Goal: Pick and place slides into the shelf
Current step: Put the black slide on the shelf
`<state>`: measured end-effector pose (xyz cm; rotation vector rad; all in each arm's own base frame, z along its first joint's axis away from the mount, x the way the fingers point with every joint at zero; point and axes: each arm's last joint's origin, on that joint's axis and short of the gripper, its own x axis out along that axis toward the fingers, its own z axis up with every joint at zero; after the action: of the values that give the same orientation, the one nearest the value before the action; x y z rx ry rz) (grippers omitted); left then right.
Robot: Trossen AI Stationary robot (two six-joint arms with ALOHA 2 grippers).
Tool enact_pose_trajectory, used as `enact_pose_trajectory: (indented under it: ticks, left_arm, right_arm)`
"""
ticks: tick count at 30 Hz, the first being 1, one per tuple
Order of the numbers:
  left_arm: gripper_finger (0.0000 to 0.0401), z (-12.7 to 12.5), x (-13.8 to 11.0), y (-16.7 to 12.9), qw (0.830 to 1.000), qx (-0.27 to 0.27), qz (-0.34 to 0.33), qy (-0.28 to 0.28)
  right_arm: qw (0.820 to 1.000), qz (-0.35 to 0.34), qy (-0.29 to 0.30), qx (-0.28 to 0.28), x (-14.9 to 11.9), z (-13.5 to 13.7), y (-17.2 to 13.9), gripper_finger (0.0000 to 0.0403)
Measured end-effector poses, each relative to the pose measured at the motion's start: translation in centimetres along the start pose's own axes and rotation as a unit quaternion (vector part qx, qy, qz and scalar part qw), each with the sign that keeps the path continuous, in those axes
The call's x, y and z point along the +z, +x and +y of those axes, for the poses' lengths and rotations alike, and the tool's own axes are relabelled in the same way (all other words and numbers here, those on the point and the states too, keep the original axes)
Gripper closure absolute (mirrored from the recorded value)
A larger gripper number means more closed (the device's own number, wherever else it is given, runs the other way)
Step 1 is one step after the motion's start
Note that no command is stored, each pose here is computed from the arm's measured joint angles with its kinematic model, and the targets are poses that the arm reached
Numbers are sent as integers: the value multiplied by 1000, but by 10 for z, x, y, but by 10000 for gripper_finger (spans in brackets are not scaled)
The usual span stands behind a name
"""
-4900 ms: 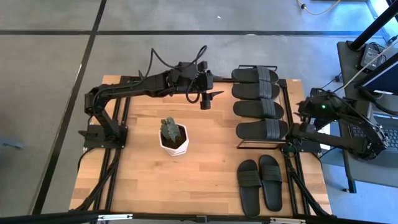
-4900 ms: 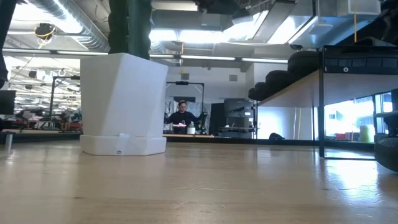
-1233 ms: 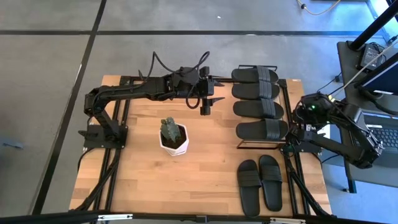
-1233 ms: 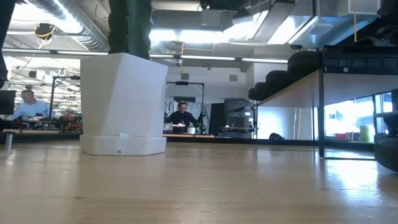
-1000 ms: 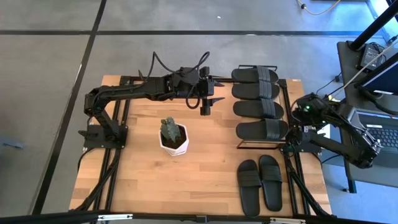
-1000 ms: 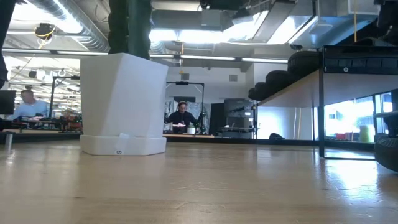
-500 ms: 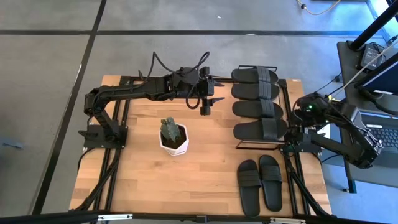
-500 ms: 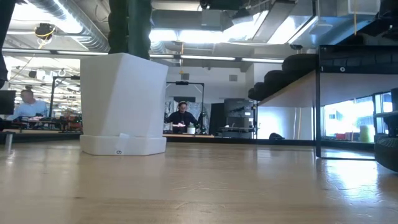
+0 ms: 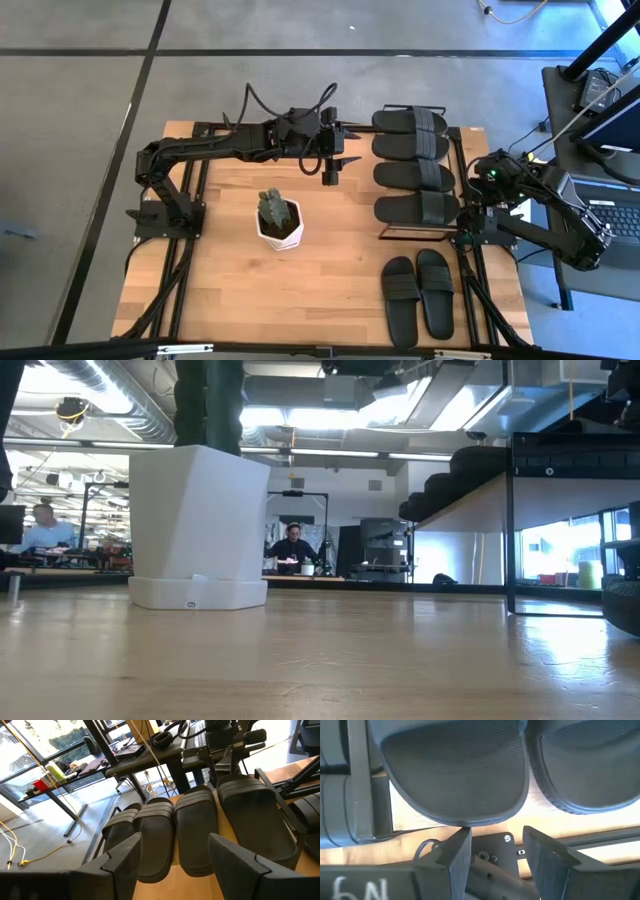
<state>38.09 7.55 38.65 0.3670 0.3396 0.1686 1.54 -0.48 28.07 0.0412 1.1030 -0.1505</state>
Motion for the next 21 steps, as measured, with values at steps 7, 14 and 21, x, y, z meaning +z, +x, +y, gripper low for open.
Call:
enact_pose_trajectory:
  ticks: [7, 14, 21]
  left_arm:
    - [183, 0, 0, 0, 1000, 0, 0, 0]
    - [183, 0, 0, 0, 1000, 0, 0, -1]
    - [183, 0, 0, 0, 1000, 0, 0, -1]
  right_arm:
    - [1000, -10, 3, 22, 1, 1, 0, 224]
    - [999, -10, 24, 22, 1, 1, 0, 224]
    - [999, -6, 41, 13, 0, 1, 0, 224]
